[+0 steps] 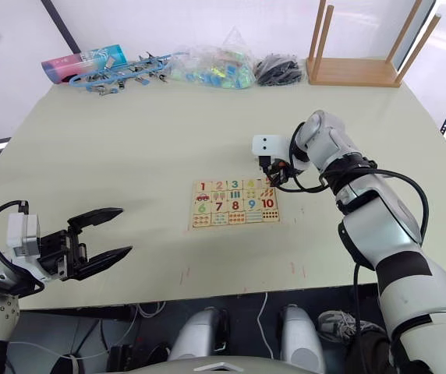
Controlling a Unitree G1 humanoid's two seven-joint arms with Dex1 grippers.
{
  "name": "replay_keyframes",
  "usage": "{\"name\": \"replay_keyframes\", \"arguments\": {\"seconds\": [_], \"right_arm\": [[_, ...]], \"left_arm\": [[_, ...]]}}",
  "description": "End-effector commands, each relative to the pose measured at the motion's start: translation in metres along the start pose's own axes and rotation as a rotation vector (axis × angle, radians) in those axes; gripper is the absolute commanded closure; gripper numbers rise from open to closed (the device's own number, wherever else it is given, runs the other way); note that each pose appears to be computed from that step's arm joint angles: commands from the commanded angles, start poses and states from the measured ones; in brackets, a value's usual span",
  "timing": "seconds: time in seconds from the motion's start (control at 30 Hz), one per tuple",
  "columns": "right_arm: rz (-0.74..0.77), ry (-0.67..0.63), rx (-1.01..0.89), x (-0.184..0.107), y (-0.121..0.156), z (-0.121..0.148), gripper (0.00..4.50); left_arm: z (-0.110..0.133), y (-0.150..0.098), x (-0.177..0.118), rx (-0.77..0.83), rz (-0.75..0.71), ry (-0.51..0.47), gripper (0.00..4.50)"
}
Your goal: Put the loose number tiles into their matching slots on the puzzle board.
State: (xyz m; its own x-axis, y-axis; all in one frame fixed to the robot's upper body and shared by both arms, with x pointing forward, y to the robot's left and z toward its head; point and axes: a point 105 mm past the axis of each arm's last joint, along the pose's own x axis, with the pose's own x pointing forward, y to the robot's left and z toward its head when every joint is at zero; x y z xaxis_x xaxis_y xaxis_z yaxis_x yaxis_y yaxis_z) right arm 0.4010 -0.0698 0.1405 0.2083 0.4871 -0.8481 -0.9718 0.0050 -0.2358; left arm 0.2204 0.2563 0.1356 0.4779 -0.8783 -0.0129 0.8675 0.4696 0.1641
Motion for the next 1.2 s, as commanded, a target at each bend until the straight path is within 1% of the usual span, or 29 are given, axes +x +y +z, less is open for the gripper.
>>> {"name": "replay_keyframes", "arguments": {"seconds": [0.03,0.43,0.47,0.5,0.53,0.57,0.63,0.67,0.93,1.17,1.2], "right_arm": [[-0.026,-0.034,-0.022,-0.009,-0.006,0.01,3.58],[-0.016,-0.046,-0.03,-0.007,-0.005,0.011,3.58],[-0.016,-0.046,-0.031,-0.007,-0.005,0.011,3.08],[-0.016,-0.046,-0.031,-0.007,-0.005,0.011,2.41],[-0.016,-0.046,-0.032,-0.007,-0.005,0.011,2.2],[-0.015,-0.046,-0.033,-0.007,-0.005,0.01,1.55],[-0.015,-0.046,-0.034,-0.007,-0.005,0.01,0.64],[-0.017,-0.045,-0.033,-0.007,-0.006,0.01,0.02],[-0.029,-0.062,-0.029,-0.015,-0.009,0.012,0.02],[-0.074,-0.194,0.01,-0.028,-0.015,0.015,0.02],[-0.087,-0.22,0.02,-0.03,-0.016,0.015,0.55]], "left_arm": [[0.009,0.001,-0.002,0.046,-0.013,0.002,0.0],[0.008,0.002,-0.003,0.045,-0.011,0.002,0.0],[0.008,0.002,-0.003,0.044,-0.012,0.002,0.0],[0.007,0.002,-0.003,0.044,-0.013,0.002,0.0],[0.007,0.002,-0.003,0.044,-0.013,0.002,0.0],[0.007,0.002,-0.003,0.044,-0.014,0.002,0.0],[0.007,0.002,-0.003,0.044,-0.014,0.002,0.0],[0.007,0.002,-0.003,0.044,-0.015,0.002,0.0],[0.008,0.003,-0.003,0.046,-0.018,0.002,0.0],[0.008,0.003,-0.002,0.046,-0.017,0.002,0.0],[0.008,0.003,-0.002,0.046,-0.017,0.002,0.0]]}}
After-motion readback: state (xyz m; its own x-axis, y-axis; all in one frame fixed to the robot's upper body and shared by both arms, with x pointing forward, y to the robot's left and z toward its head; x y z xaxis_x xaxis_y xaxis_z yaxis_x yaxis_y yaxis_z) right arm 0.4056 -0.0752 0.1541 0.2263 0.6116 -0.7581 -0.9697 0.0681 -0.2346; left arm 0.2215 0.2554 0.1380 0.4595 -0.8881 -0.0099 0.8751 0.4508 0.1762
